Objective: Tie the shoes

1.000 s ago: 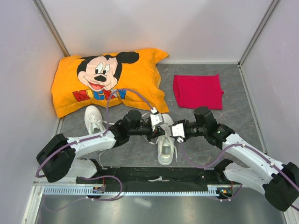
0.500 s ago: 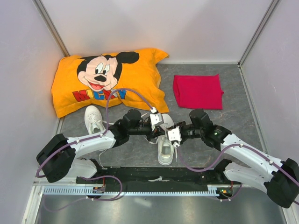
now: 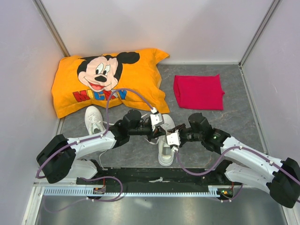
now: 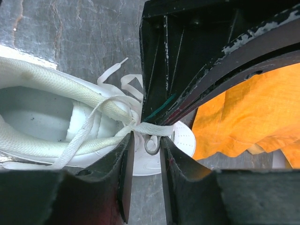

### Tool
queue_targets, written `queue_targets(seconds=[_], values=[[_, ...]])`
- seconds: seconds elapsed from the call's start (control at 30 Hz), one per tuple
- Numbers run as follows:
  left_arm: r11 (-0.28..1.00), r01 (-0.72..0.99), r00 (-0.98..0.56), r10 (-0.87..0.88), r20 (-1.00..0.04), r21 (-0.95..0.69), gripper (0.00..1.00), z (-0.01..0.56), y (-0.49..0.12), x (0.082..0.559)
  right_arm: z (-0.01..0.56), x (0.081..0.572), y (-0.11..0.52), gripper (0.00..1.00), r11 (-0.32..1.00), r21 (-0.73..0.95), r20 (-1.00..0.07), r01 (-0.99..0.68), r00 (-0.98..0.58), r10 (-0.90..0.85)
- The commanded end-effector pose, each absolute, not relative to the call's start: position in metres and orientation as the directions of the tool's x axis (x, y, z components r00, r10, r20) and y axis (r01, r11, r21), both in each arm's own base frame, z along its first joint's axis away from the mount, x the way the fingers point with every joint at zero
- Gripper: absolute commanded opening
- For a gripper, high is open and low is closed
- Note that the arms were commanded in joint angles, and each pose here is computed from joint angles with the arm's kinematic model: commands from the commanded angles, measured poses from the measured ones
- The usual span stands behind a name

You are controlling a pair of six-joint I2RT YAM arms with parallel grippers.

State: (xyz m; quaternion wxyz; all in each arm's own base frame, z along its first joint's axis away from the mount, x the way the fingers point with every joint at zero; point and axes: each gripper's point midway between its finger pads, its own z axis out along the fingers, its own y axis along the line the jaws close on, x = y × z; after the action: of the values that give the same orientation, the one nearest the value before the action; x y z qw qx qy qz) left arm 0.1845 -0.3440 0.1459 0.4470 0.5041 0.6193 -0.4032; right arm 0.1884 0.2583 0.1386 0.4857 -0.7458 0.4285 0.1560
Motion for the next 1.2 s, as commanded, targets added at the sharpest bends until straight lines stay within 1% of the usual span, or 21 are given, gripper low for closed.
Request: queue_targets(seconds=[0.0,0.07,0.1,0.13,0.17,0.23,0.27,0.3,0.33,0.37,0.4,0.43,0.5,0.53,0.63,0.73,0.77,0.8,0.87,1.0,1.17], values=[[0.150,0.987,-0.092,0.223,-0.970,-0.059,0.02,0.156,-0.348,0.184,0.152,0.196,0.263,0.28,-0.122,-0.651,-0.626,-0.750,0.620,-0.473],[0.146,0.987,-0.095,0.224,-0.970,-0.063,0.02,0.156,-0.348,0.184,0.152,0.198,0.263,0.19,-0.118,-0.655,-0.621,-0.747,0.621,-0.479],[0.146,0.987,-0.096,0.225,-0.970,-0.063,0.02,0.156,-0.348,0.183,0.151,0.198,0.263,0.09,-0.120,-0.653,-0.621,-0.748,0.620,-0.480],[0.145,0.987,-0.095,0.232,-0.968,-0.063,0.03,0.155,-0.347,0.183,0.151,0.198,0.262,0.03,-0.118,-0.650,-0.620,-0.750,0.615,-0.487],[0.141,0.988,-0.096,0.241,-0.966,-0.063,0.09,0.154,-0.346,0.182,0.151,0.198,0.262,0.00,-0.120,-0.649,-0.620,-0.751,0.614,-0.490],[0.083,0.996,-0.029,0.255,-0.967,-0.008,0.18,0.162,-0.345,0.176,0.146,0.197,0.259,0.00,-0.129,-0.634,-0.619,-0.763,0.600,-0.507],[0.067,0.998,-0.038,0.301,-0.953,-0.019,0.30,0.155,-0.339,0.170,0.147,0.197,0.258,0.00,-0.128,-0.630,-0.621,-0.766,0.595,-0.510],[0.059,0.998,-0.025,0.321,-0.947,-0.006,0.34,0.154,-0.335,0.169,0.145,0.195,0.256,0.00,-0.132,-0.623,-0.622,-0.771,0.590,-0.515],[0.070,0.996,0.032,0.328,-0.944,0.058,0.38,0.162,-0.330,0.173,0.146,0.193,0.255,0.00,-0.131,-0.622,-0.623,-0.772,0.590,-0.514],[0.071,0.996,0.028,0.367,-0.930,0.058,0.43,0.155,-0.322,0.171,0.145,0.191,0.254,0.00,-0.135,-0.617,-0.626,-0.775,0.588,-0.513],[0.078,0.994,0.044,0.376,-0.926,0.079,0.45,0.156,-0.315,0.175,0.147,0.190,0.254,0.00,-0.133,-0.621,-0.627,-0.772,0.591,-0.507],[0.054,0.989,0.111,0.362,-0.925,0.139,0.47,0.166,-0.309,0.173,0.146,0.189,0.254,0.00,-0.137,-0.618,-0.628,-0.774,0.592,-0.505],[0.045,0.986,0.133,0.385,-0.913,0.162,0.55,0.164,-0.295,0.172,0.147,0.187,0.255,0.00,-0.134,-0.611,-0.638,-0.780,0.586,-0.499],[0.015,0.978,0.189,0.378,-0.906,0.210,0.58,0.167,-0.290,0.170,0.148,0.187,0.254,0.00,-0.133,-0.608,-0.641,-0.783,0.583,-0.500],[-0.024,0.961,0.261,0.397,-0.880,0.274,0.66,0.165,-0.280,0.175,0.151,0.186,0.255,0.00,-0.129,-0.609,-0.646,-0.783,0.584,-0.492],[-0.079,0.960,0.277,0.401,-0.873,0.268,0.73,0.167,-0.278,0.181,0.155,0.184,0.255,0.00,-0.131,-0.607,-0.650,-0.784,0.584,-0.486],[-0.107,0.963,0.269,0.419,-0.867,0.247,0.78,0.160,-0.279,0.181,0.156,0.184,0.255,0.00,-0.133,-0.604,-0.651,-0.786,0.583,-0.486],[-0.140,0.950,0.313,0.409,-0.857,0.280,0.79,0.167,-0.283,0.184,0.157,0.184,0.255,0.00,-0.133,-0.604,-0.652,-0.786,0.583,-0.485],[-0.178,0.955,0.293,0.430,-0.854,0.237,0.79,0.156,-0.286,0.183,0.159,0.184,0.256,0.00,-0.134,-0.605,-0.652,-0.785,0.584,-0.483],[-0.205,0.947,0.313,0.423,-0.850,0.247,0.76,0.165,-0.300,0.198,0.165,0.182,0.257,0.00,-0.134,-0.617,-0.652,-0.776,0.599,-0.465],[-0.243,0.955,0.263,0.418,-0.870,0.172,0.75,0.162,-0.312,0.199,0.169,0.181,0.257,0.00,-0.130,-0.621,-0.653,-0.773,0.602,-0.460]])
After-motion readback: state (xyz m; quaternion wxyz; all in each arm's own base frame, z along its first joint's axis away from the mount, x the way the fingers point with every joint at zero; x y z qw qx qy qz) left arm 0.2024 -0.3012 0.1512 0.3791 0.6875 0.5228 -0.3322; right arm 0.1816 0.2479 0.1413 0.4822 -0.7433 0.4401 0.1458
